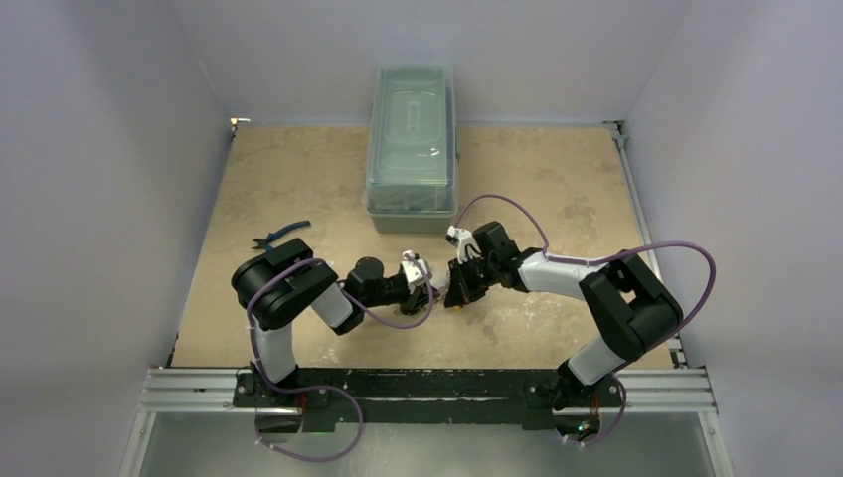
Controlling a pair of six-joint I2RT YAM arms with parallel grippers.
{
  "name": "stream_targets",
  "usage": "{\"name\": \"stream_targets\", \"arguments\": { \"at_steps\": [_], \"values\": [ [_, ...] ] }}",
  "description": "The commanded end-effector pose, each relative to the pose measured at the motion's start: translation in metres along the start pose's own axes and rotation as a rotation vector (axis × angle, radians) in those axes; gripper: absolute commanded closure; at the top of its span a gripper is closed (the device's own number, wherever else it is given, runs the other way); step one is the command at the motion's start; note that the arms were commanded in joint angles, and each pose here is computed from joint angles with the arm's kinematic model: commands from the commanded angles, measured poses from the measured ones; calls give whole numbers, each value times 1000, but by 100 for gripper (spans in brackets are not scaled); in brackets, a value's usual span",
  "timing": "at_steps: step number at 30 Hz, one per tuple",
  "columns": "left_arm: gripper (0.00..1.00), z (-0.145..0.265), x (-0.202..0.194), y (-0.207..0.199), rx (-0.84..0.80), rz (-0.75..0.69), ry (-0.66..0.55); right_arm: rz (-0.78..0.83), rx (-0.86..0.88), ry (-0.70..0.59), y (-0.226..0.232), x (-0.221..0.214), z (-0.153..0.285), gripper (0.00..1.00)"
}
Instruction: Remove the keys from the keyring
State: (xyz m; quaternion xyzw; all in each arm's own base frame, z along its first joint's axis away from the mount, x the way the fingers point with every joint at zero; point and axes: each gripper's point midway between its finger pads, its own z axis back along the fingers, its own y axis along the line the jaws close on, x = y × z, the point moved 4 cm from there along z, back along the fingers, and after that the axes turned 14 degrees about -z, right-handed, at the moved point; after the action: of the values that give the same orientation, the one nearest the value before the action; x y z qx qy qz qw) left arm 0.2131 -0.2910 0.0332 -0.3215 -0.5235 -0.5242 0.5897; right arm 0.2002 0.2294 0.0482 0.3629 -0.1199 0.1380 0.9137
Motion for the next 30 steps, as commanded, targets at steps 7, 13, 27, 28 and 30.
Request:
{"name": "stream_targets", "arguments": {
  "at_steps": [7,13,27,28,30],
  "values": [
    [100,-3,8,9,-1,-95,21,39,45,-41,12,11,7,100],
    [100,1,27,16,4,-240,25,54,49,-39,12,10,8,100],
    [100,-1,19,3,-83,-706,199,59,52,-25,11,12,3,100],
    [100,-1,19,3,-68,-745,210,58,52,-24,11,12,3,100],
    [100,0,18,2,-49,-826,225,56,51,-20,11,12,2,100]
  ]
}}
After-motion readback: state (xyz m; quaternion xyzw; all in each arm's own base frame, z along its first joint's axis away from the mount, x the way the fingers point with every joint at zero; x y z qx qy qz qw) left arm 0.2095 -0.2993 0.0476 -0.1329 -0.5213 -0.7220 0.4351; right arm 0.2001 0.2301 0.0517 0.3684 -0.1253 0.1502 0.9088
